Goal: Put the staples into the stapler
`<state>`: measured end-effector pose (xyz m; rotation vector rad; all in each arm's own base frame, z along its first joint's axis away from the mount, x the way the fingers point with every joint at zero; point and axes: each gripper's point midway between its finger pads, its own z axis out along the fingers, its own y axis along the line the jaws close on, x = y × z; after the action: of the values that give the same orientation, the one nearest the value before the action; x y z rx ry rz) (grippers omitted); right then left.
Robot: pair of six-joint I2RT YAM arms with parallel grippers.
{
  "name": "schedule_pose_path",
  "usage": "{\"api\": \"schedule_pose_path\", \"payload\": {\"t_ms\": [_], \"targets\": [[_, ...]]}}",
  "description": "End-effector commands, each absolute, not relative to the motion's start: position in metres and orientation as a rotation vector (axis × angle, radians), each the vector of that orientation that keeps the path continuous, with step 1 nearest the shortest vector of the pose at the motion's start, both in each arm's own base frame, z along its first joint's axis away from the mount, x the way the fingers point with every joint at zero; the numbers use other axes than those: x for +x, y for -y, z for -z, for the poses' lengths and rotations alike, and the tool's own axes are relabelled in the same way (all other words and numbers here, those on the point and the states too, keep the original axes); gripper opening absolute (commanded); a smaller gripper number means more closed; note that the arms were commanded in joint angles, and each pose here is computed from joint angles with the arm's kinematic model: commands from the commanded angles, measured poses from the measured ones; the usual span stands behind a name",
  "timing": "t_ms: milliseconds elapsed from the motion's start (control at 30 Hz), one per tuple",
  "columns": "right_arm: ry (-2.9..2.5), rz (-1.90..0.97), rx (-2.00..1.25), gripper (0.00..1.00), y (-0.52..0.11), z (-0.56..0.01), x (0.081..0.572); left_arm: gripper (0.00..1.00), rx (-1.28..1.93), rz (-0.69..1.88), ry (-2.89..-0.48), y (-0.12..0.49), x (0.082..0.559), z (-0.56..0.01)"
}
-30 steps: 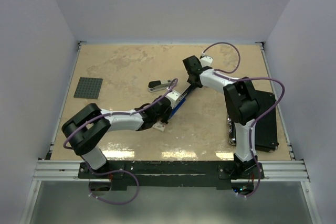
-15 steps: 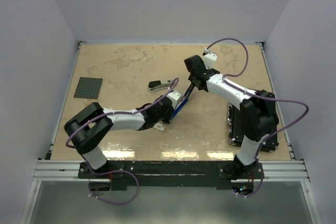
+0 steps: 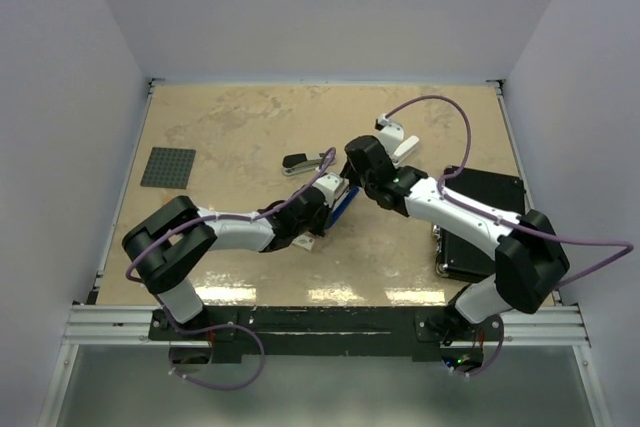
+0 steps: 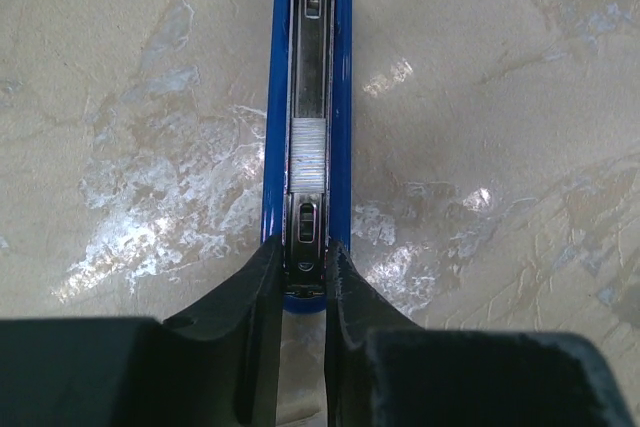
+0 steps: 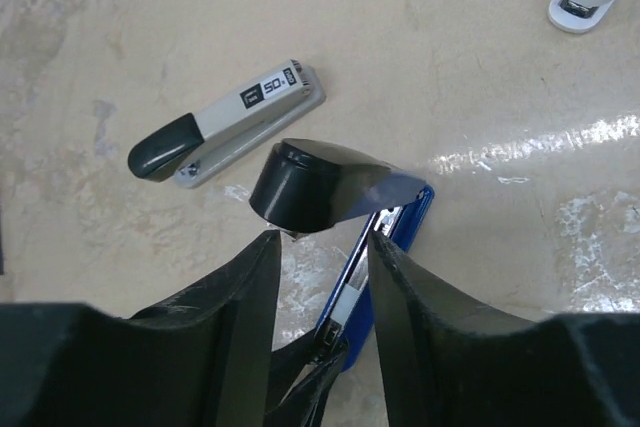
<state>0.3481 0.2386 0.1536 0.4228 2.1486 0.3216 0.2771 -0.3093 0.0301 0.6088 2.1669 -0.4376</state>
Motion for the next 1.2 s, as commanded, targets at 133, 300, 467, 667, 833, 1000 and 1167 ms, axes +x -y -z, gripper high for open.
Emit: {"api": "schedule_pose_path", "payload": {"t_ms": [133,300,467,667,833,1000,1167], "targets": [[-2.202,-0.47,0.349,0.48,-0.254,-0.139,0.314,0.1,0.415,0.55,-2.104,0.316,0.287,-0.05],[-2.192,-0.531,0.316,0.49,-0.26,-0.135,0.309,0.15,0.384,0.58,-2.106,0.316,0.284,-0.046],[-2.185,-0.554,0.311,0.5,-0.262,-0.13,0.308,0.14,0.364,0.583,-2.115,0.315,0.284,-0.043],[-2.202,-0.58,0.305,0.5,-0.264,-0.12,0.303,0.14,0.351,0.577,-2.117,0.314,0.284,-0.043],[-2.177,-0.568,0.308,0.5,-0.256,-0.127,0.301,0.18,0.346,0.542,-2.131,0.31,0.287,-0.04],[-2.16,-0.54,0.32,0.5,-0.245,-0.129,0.299,0.36,0.365,0.523,-2.141,0.308,0.285,-0.041],[-2.141,-0.529,0.334,0.5,-0.237,-0.133,0.296,0.54,0.378,0.507,-2.144,0.308,0.284,-0.048]]}}
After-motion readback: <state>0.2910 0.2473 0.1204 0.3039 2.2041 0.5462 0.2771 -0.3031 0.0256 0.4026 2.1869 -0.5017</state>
